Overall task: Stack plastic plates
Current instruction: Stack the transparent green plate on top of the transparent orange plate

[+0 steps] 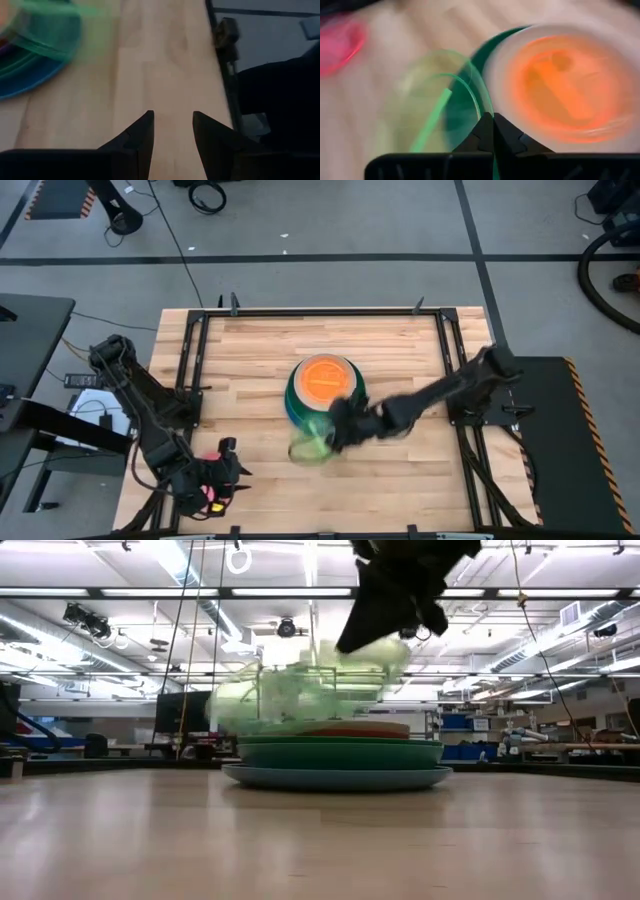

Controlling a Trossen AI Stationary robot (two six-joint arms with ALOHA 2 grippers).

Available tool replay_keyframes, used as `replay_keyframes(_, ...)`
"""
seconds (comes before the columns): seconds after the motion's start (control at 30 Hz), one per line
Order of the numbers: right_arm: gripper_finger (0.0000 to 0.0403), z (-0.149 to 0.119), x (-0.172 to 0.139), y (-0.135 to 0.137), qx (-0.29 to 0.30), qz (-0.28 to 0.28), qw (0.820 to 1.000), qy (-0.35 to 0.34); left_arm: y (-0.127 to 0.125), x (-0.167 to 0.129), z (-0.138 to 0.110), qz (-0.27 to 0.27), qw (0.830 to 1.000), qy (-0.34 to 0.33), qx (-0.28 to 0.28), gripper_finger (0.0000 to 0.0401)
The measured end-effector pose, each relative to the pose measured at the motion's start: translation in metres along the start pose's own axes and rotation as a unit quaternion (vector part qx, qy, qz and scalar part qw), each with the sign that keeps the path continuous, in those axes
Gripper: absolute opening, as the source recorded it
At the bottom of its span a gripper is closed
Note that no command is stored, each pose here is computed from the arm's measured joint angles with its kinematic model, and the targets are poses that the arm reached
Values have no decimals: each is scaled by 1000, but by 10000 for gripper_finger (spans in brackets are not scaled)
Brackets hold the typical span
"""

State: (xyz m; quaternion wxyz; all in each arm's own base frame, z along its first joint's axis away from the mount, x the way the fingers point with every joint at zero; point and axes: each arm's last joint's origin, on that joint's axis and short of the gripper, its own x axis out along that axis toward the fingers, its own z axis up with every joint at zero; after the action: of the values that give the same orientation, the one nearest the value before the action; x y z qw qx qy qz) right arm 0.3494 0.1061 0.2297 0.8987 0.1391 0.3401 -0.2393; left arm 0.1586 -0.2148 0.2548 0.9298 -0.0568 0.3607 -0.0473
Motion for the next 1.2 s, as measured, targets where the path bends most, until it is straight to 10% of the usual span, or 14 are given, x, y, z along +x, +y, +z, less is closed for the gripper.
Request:
replay_keyframes(0.47, 4, 71, 18, -113, 112, -129, 985, -14, -28, -10, -17, -64, 998, -12, 7, 141)
replay_keyframes(1.2, 52, 8, 64, -147, 205, -90, 974, -22, -47, 13, -54, -50, 990, 85, -105, 141)
